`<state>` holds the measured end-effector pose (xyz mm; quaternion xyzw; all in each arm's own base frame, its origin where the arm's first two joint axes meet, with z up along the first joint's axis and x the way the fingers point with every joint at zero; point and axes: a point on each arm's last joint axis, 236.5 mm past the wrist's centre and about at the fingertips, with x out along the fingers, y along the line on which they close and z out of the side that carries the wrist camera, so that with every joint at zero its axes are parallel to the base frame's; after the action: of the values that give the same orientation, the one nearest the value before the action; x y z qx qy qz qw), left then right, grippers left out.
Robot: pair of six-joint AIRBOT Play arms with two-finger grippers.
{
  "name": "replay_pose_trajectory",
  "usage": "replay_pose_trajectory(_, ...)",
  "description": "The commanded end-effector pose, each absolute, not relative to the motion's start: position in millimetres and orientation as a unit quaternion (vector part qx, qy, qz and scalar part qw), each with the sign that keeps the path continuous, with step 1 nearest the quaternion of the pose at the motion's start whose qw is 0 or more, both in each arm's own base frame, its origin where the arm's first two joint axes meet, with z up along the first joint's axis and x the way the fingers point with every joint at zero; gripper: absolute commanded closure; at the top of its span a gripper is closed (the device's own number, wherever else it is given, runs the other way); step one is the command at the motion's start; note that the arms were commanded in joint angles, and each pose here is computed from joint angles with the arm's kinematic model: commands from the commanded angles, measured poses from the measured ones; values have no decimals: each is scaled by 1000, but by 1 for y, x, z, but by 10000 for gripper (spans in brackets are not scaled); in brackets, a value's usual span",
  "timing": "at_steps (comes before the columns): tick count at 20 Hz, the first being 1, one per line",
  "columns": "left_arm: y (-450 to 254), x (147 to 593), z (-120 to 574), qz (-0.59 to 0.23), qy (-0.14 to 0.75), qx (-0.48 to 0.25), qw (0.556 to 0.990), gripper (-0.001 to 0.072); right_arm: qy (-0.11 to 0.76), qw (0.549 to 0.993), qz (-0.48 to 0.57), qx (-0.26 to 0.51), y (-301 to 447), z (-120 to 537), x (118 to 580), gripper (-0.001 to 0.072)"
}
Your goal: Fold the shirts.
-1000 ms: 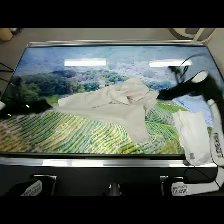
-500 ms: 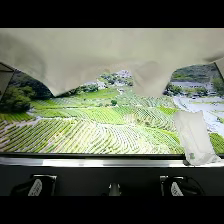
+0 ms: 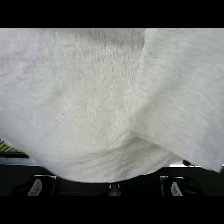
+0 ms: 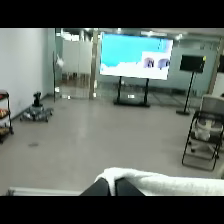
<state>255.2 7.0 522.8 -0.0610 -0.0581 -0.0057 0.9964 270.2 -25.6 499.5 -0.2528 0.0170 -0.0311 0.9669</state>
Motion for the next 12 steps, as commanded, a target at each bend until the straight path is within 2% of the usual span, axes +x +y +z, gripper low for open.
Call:
replay_pose_trajectory(1, 31, 323, 448, -2, 66, -71, 995, 680, 206, 954, 39, -214, -34, 394, 329, 694)
replay_pose_trajectory(4, 45, 390, 339, -18, 197, -93, 976, 680, 391, 897, 109, -176, -35, 260, 390, 695)
replay_pose_trajectory(6, 37, 425, 251, -44, 290, -99, 951, 681, 465, 860, 147, -148, -15, 177, 428, 694)
replay_pose_trajectory(9, 31, 468, 138, -58, 380, -111, 917, 680, 486, 851, 165, -114, 28, 92, 494, 692)
replay_pose_trajectory(12, 34, 491, 62, -33, 447, -178, 876, 680, 462, 866, 171, -84, 59, 49, 539, 690)
